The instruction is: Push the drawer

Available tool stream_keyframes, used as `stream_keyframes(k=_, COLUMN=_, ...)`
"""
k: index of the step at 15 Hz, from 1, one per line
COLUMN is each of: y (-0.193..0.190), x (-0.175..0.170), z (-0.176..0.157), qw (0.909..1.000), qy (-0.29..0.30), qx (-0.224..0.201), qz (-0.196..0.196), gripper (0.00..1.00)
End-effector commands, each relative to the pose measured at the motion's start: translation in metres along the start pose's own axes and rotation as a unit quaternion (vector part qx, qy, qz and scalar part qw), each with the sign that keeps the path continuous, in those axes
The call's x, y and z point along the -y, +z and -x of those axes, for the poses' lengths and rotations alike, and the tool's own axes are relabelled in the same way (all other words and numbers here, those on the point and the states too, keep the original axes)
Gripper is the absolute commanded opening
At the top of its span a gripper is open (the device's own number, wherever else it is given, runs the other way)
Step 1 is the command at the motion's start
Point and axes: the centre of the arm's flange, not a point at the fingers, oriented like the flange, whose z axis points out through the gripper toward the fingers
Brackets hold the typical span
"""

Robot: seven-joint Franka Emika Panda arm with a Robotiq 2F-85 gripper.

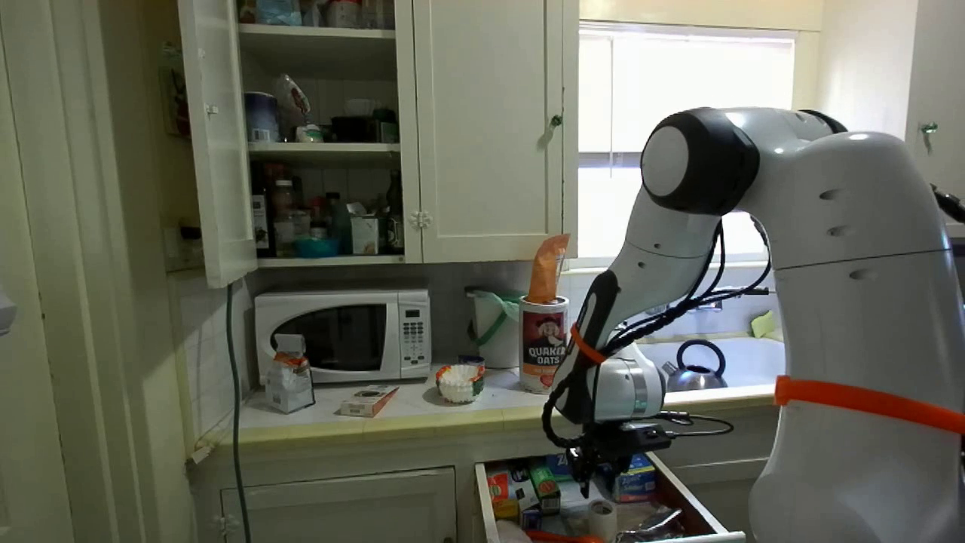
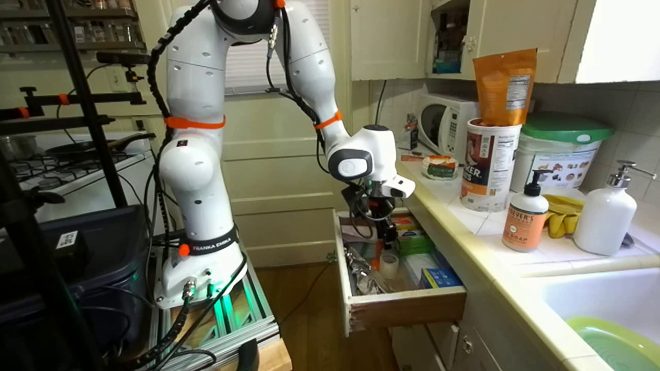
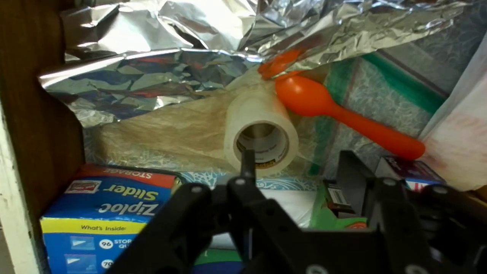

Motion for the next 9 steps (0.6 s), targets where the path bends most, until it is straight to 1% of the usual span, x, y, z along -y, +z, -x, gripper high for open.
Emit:
stream_keyframes(k=1, y=0.023, x=-0.003, z=-0.007, qw=0.9998, qy=0.011, qx=0.003, qz=-0.014, gripper=0.49)
stream_keyframes(k=2, y=0.026, x=-0.002, z=-0.008, qw=0.9998, qy=0.013, qx=0.003, qz=-0.016, gripper=0.46)
stream_keyframes(k=3, y=0.029, x=-0.001, z=-0.008, qw=0.9997, qy=0.015, qx=0.006, qz=-0.018, gripper=0.35)
stream_keyframes(k=4, y=0.033, x=0.0, z=-0.008, qw=0.9997, qy=0.017, qx=0.009, qz=-0.018, gripper=0.37)
stream_keyframes(k=5, y=0.037, x=0.0, z=-0.008, qw=0.9997, qy=0.017, qx=0.01, qz=-0.016, gripper=0.38)
stream_keyframes(k=6, y=0.04, x=0.0, z=-0.008, qw=0.9996, qy=0.017, qx=0.013, qz=-0.016, gripper=0.32)
stream_keyframes(k=7, y=0.043, x=0.0, z=-0.007, qw=0.9996, qy=0.016, qx=0.017, qz=-0.014, gripper=0.36)
stream_keyframes(k=8, y=0.046, x=-0.001, z=-0.006, qw=0.9996, qy=0.017, qx=0.019, qz=-0.013, gripper=0.33)
stream_keyframes(k=9, y=0.049, x=-0.002, z=-0.005, qw=0.9996, qy=0.017, qx=0.023, qz=-0.01, gripper=0.33)
